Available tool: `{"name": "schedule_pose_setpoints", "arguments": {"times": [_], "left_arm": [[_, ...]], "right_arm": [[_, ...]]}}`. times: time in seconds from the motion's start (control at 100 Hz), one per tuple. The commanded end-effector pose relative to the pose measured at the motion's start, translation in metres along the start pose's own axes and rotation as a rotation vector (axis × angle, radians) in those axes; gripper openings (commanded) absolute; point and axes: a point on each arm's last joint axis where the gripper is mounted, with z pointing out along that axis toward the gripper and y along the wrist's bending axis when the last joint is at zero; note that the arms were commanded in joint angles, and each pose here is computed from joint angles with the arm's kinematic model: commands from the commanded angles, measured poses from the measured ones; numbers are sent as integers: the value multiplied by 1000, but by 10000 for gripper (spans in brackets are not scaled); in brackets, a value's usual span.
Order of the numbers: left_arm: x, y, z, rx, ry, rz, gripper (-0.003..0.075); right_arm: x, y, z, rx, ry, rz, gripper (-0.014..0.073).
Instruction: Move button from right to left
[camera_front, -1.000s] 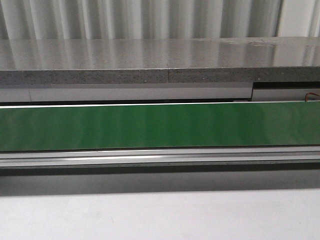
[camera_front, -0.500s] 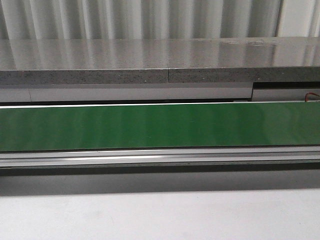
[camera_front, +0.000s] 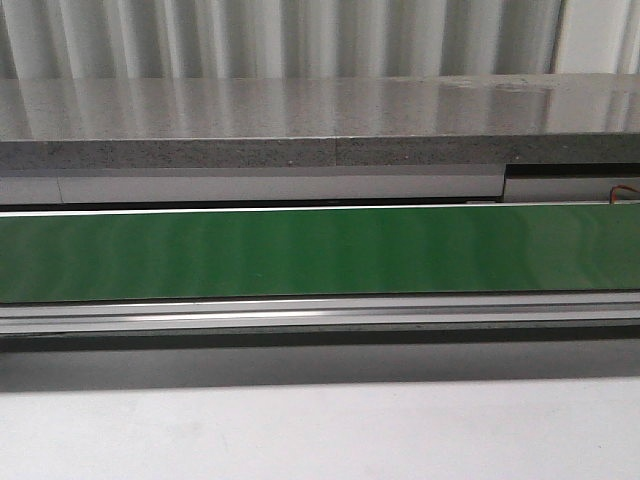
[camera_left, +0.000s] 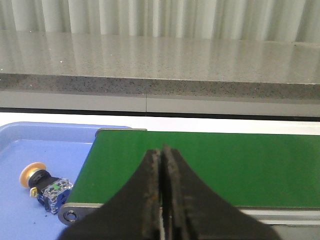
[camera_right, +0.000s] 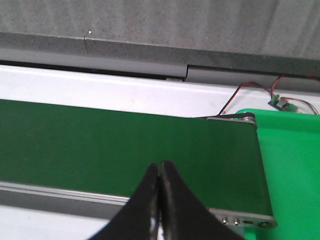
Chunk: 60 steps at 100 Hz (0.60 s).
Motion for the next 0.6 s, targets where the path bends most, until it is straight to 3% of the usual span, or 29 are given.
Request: {"name": "schedule_pose_setpoints", "arguments": {"times": [0.0, 0.33, 0.59], "left_arm": [[-1, -1, -1, 19, -92, -16, -20], [-1, -1, -1, 19, -92, -16, -20], [-1, -1, -1, 19, -92, -16, -20]], "right_arm": [[0, -2, -5, 27, -165, 6, -68], [60, -5, -13, 39, -311, 81, -68], [87, -3, -13, 16, -428, 96, -68]]}}
